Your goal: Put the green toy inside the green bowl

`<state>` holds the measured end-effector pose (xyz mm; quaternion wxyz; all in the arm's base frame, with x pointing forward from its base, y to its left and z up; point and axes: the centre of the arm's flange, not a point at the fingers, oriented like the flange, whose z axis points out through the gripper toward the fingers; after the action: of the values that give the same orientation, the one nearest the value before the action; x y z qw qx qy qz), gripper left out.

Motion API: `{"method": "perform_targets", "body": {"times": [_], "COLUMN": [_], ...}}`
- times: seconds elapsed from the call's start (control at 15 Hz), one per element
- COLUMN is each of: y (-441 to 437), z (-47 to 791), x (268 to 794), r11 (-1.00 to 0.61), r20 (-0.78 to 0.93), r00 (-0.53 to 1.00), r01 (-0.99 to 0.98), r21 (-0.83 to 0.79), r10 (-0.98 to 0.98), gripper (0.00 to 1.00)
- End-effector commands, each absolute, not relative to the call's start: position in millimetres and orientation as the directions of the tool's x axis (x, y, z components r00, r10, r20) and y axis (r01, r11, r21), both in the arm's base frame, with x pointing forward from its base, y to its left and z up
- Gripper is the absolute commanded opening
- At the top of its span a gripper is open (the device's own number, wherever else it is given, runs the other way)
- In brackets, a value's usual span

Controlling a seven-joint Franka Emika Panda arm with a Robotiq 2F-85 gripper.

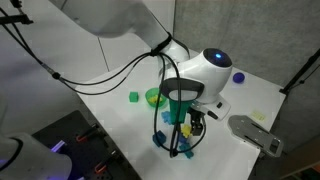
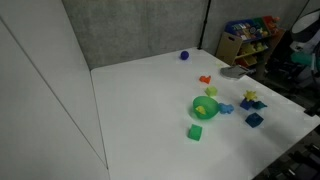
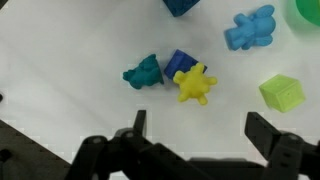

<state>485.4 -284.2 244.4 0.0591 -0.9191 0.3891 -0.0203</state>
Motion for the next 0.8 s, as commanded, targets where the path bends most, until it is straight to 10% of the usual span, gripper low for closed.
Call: {"method": "perform_targets", "body": {"times": [0.0, 0.73], "y": [-303, -350], "z": [237, 150], "x": [493, 480], "r11": [-0.585, -0.221], "r20": [0.015, -0.056], "r00": [0.589, 0.226], "r01": [-0.798, -0.972], "r21": [-0.145, -0.084], "r10": [-0.808, -0.973], "gripper": [1.0, 1.0]}}
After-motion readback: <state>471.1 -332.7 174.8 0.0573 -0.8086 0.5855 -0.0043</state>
